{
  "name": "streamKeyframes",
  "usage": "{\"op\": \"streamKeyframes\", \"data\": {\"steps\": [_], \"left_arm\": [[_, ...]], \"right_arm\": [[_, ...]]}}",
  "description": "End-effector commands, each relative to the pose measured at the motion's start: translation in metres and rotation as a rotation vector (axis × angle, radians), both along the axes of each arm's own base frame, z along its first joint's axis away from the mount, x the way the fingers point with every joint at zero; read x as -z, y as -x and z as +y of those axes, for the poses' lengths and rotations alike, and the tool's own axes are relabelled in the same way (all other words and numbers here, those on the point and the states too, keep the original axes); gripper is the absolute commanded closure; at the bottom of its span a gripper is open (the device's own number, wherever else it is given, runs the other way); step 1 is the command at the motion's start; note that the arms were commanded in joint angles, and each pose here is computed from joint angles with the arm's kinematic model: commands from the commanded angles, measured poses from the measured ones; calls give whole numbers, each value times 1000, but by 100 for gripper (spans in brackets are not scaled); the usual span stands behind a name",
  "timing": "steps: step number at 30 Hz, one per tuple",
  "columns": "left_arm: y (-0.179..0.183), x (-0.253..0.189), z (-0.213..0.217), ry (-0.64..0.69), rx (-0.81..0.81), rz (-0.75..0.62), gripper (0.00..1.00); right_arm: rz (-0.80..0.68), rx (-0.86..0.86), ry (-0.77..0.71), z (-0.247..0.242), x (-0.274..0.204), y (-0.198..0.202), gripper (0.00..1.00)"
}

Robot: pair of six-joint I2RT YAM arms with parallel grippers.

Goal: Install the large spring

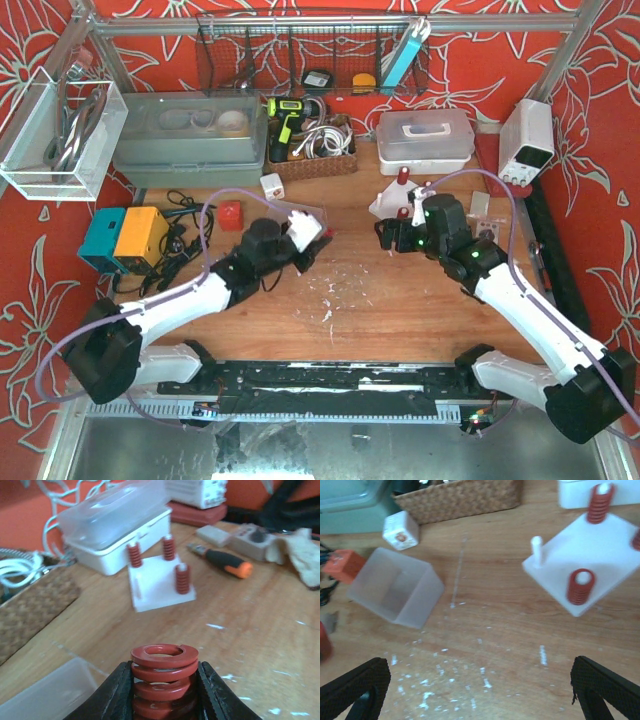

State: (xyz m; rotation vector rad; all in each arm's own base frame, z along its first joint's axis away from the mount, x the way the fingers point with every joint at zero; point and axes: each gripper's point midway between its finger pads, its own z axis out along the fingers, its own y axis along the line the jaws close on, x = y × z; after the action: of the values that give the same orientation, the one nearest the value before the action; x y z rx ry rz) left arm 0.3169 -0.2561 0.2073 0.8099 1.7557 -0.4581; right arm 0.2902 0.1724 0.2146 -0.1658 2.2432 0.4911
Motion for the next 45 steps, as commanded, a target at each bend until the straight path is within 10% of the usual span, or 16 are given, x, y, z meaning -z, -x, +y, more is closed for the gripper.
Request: {"op": "streamKeyframes", "data": {"steps": [1, 11, 31, 40, 45], "left_arm": [[29, -52, -21, 115, 115, -314, 92], [60, -33, -48, 73, 218, -390, 93], [64, -29, -56, 63, 244, -380, 94], [63, -27, -57, 56, 233, -379, 90], [59, -22, -54, 48, 204, -361, 68]], "right_arm": [[118, -170, -118, 33, -4, 20, 1], [181, -436, -319, 82, -30, 46, 45], [233, -611, -304, 117, -17, 68, 39], [251, -606, -276, 119, -6, 66, 63], [220, -578, -255, 114, -8, 62, 81]]}}
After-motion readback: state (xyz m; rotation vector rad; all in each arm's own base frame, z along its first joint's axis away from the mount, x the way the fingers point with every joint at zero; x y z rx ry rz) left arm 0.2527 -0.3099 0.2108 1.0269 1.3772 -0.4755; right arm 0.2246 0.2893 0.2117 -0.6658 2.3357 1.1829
